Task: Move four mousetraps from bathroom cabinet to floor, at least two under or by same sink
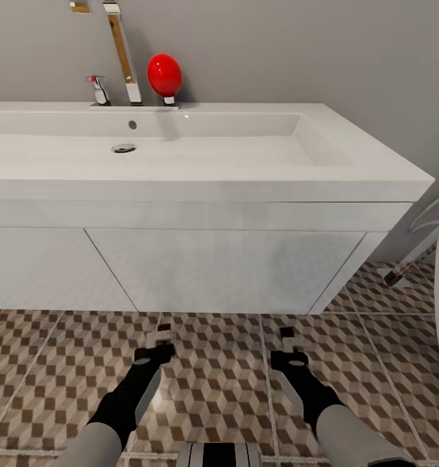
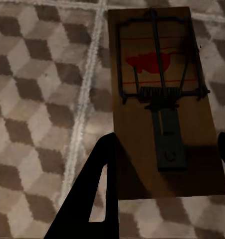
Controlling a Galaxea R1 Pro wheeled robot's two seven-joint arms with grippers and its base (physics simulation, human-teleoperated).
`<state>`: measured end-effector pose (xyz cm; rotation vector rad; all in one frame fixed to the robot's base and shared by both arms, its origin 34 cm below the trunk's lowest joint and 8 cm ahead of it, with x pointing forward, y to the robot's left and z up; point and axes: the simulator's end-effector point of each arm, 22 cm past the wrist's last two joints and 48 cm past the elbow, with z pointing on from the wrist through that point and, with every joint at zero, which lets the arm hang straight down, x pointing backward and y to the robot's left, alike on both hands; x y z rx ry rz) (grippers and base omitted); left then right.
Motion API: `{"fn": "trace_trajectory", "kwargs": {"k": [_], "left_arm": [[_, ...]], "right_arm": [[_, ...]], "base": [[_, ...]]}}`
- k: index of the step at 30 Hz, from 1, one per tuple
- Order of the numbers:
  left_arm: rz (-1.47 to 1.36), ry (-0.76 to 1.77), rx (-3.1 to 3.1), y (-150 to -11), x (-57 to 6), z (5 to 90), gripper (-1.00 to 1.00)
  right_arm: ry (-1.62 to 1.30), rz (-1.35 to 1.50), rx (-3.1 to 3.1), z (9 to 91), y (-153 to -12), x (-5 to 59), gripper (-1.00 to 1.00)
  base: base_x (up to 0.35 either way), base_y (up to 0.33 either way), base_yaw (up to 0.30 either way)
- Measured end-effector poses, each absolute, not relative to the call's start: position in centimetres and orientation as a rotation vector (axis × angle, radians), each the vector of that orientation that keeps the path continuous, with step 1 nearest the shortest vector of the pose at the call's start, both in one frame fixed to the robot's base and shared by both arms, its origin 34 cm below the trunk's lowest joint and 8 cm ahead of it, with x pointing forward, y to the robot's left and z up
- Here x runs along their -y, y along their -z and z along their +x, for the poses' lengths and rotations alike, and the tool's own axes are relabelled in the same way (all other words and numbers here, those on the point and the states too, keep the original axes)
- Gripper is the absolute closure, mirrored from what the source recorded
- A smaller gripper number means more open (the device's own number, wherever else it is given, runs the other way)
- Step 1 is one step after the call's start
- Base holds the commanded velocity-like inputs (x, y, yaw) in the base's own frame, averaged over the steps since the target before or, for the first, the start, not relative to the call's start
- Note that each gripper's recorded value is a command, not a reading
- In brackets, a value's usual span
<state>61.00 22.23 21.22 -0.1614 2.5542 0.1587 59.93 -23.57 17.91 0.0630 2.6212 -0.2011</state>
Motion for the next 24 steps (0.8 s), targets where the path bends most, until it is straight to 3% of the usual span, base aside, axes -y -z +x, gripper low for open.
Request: {"fn": "trace_trajectory", "kwargs": {"k": [24], "left_arm": [[-0.118, -0.167, -2.666, -19.6, -21.8, 60.3, 1.00]], "right_arm": [[0.240, 0.049, -2.668, 57.2, -16.1, 24.7, 1.00]], "base": [[0.000, 0.000, 0.000]]}}
